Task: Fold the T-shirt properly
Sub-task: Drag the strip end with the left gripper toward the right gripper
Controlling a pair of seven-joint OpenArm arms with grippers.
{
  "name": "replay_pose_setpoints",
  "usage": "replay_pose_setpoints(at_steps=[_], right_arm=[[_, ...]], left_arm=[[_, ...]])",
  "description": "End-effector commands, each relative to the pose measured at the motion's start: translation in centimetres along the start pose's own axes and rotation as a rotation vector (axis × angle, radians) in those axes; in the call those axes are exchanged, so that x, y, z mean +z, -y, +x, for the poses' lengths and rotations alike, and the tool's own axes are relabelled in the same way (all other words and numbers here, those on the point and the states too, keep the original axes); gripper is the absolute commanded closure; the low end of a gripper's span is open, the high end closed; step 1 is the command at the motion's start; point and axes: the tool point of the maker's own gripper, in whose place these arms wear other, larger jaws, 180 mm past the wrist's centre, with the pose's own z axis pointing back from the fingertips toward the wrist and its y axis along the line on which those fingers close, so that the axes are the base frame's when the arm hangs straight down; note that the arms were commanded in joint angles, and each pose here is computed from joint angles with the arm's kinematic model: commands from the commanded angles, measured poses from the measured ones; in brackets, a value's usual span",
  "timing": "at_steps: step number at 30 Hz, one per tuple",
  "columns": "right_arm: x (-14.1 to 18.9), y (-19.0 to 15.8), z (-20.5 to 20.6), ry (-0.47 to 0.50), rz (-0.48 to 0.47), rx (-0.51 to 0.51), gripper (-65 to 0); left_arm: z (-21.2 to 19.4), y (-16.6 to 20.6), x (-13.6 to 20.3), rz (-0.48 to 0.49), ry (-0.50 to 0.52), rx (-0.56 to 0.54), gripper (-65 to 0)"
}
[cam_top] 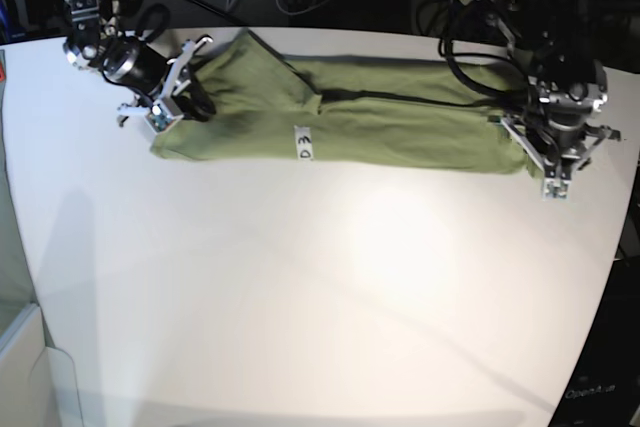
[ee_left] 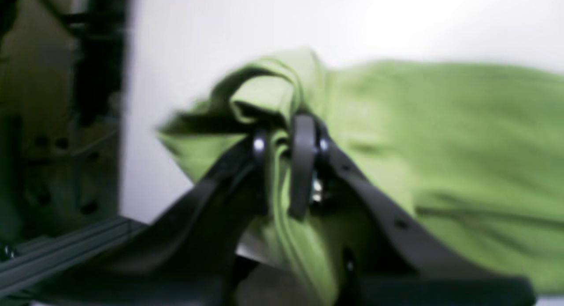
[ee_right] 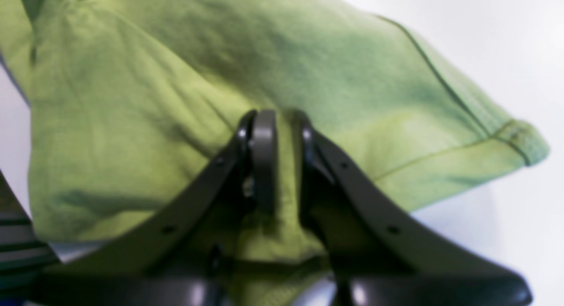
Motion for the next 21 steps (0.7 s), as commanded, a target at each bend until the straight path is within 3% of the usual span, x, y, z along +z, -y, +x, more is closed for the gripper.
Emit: replay_pose_setpoints(at_steps=[1, 11, 21], right_arm=[[0.3, 0.5, -1.1, -0.058, -0.013, 0.025, -6.7], [0.2, 0.4, -1.0, -0.055, -0.011, 0.024, -6.7], [0.2, 0.3, -1.1, -0.056, -0.009, 0.023, -6.7]], left_arm=[[1.5, 0.1, 0.4, -0.001, 0.050, -0.012, -2.8], [2.2, 5.3, 0.6, -0.117, 0.029, -0.144, -2.7], [2.7, 13.4, 2.2, -0.312, 0.075, -0.301, -2.7]])
